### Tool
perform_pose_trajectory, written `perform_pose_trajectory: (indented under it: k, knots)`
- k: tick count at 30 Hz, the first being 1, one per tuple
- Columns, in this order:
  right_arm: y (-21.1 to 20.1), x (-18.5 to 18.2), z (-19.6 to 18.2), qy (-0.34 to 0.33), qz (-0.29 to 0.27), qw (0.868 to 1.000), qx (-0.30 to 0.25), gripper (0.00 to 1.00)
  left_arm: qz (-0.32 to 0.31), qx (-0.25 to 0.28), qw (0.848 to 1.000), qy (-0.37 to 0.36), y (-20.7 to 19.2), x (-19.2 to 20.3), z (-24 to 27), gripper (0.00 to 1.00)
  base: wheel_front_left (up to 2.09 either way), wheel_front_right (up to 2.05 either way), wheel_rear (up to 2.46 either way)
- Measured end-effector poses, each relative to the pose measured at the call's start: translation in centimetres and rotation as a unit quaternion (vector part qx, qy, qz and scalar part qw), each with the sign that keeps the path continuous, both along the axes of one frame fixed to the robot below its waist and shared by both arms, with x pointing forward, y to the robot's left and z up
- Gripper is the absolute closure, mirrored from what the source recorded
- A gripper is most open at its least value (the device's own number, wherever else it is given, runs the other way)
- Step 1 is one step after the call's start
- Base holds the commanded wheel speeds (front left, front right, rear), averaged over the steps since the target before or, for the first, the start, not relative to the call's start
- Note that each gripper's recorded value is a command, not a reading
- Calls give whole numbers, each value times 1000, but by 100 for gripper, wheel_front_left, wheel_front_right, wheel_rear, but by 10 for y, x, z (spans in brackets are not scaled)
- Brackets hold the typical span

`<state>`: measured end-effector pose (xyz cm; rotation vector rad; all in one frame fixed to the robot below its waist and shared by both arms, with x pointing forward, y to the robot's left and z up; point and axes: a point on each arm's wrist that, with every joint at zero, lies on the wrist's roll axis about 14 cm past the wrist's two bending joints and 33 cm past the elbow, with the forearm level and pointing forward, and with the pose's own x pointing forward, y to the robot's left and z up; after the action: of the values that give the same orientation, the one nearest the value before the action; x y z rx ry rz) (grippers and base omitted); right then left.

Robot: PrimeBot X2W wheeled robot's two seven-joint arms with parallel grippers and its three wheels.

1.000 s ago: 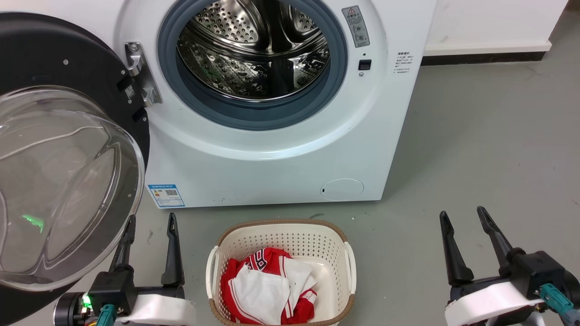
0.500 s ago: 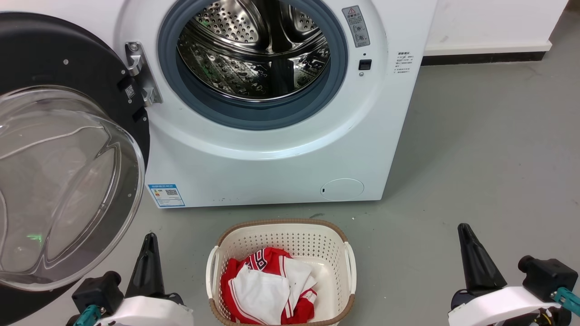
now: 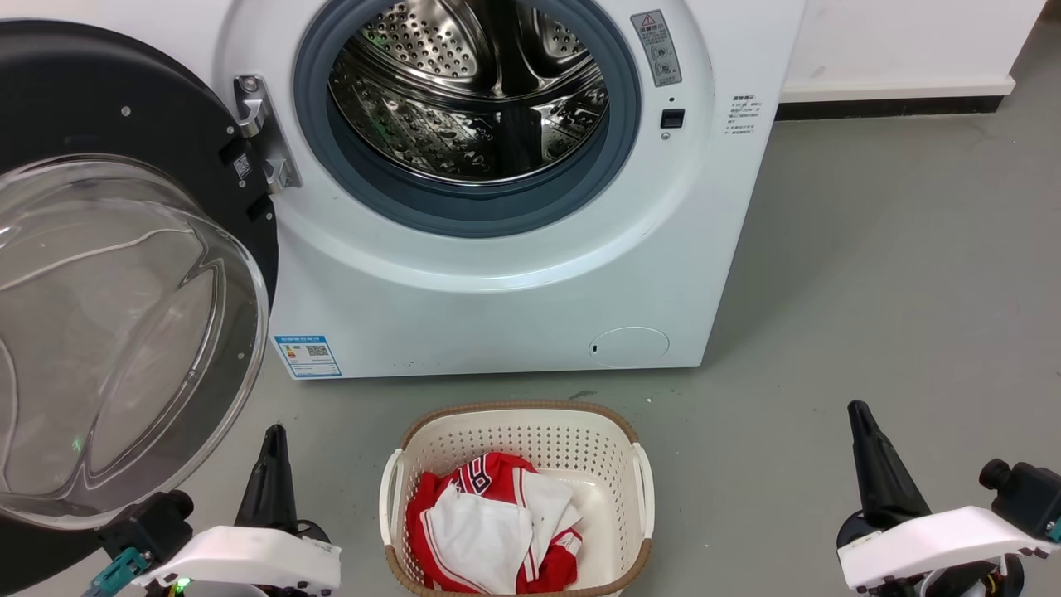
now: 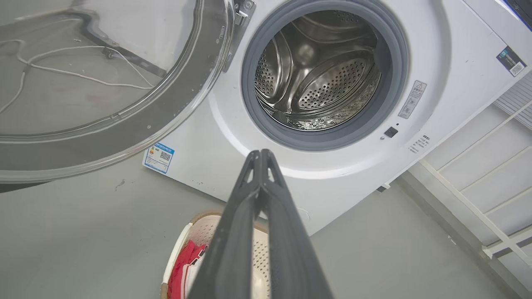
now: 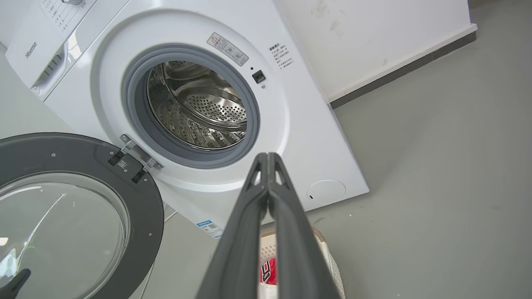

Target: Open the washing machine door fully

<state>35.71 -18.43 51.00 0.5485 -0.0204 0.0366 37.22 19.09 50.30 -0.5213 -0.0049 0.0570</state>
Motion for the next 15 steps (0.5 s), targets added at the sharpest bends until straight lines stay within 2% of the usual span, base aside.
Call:
perform_pose_trajectory:
  k: [2,15]
  knots:
    - [-2,1,-2,5,-2,999,31,100,1,-32,999,7,2,0,-3,100,0,0,0]
    - [-6,6,-4,14,-8,992,124,100,1,-129,992,18,2,3,-8,100,0,0,0]
